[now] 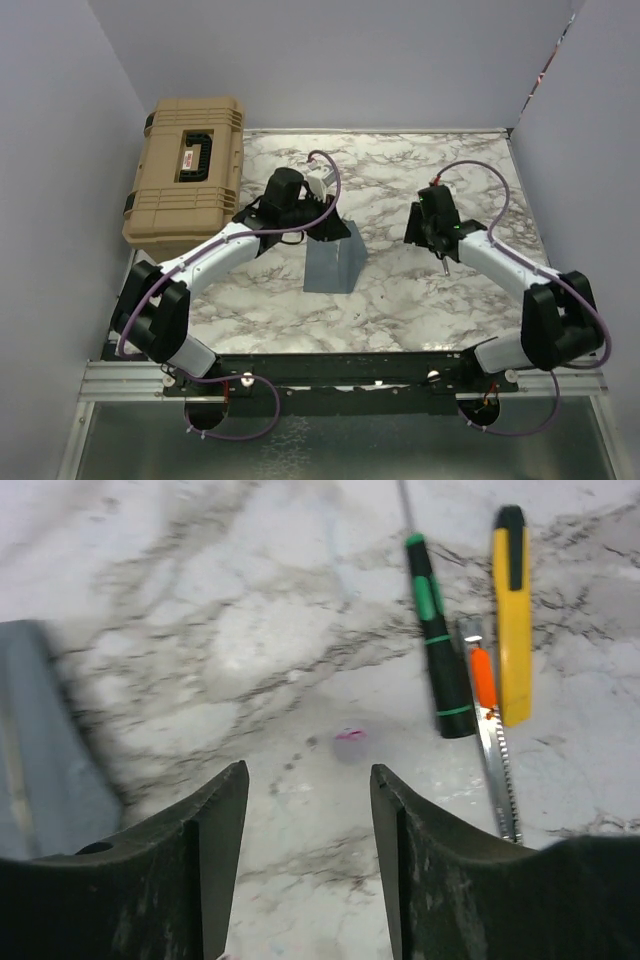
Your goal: Place the letter into the envelope and seal it
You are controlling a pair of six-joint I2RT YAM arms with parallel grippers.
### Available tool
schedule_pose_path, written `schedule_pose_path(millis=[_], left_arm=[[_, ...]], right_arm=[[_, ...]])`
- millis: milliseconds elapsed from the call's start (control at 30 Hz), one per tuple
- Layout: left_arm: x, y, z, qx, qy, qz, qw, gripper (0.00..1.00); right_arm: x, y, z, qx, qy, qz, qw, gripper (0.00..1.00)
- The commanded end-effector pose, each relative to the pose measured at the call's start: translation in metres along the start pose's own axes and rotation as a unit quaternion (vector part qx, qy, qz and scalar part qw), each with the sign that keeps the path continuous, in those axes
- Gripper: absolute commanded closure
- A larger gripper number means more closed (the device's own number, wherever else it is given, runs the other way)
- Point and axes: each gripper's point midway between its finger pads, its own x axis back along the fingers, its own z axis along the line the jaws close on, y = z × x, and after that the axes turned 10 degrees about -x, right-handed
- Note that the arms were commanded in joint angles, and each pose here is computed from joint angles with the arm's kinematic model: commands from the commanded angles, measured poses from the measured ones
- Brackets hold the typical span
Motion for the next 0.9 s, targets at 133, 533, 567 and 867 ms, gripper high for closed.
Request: schedule_pose_path(millis=[133, 533, 567, 867], left_arm=[[0.004, 0.067, 0.007, 0.065, 0.037, -0.069, 0.995, 1.00], [0.027, 0.114, 0.044, 0.300, 0.125, -0.181, 0.928, 1.00], [0.029, 0.121, 0.041, 0.302, 0.115, -0.195, 0.926, 1.00], [0.040, 0.140, 0.018, 0.307, 0.060, -0.232, 0.921, 1.00]], right_arm=[[0.105, 0.037, 0.127, 0.005, 0.390, -0.053, 0.919, 0.40], [0.185, 0.036, 0.199, 0.084, 0.496, -0.191, 0.843, 0.37], [0.188, 0.037, 0.200, 0.086, 0.500, -0.199, 0.838, 0.37], [0.193, 0.049, 0.223, 0.085, 0.520, -0.195, 0.827, 0.40]])
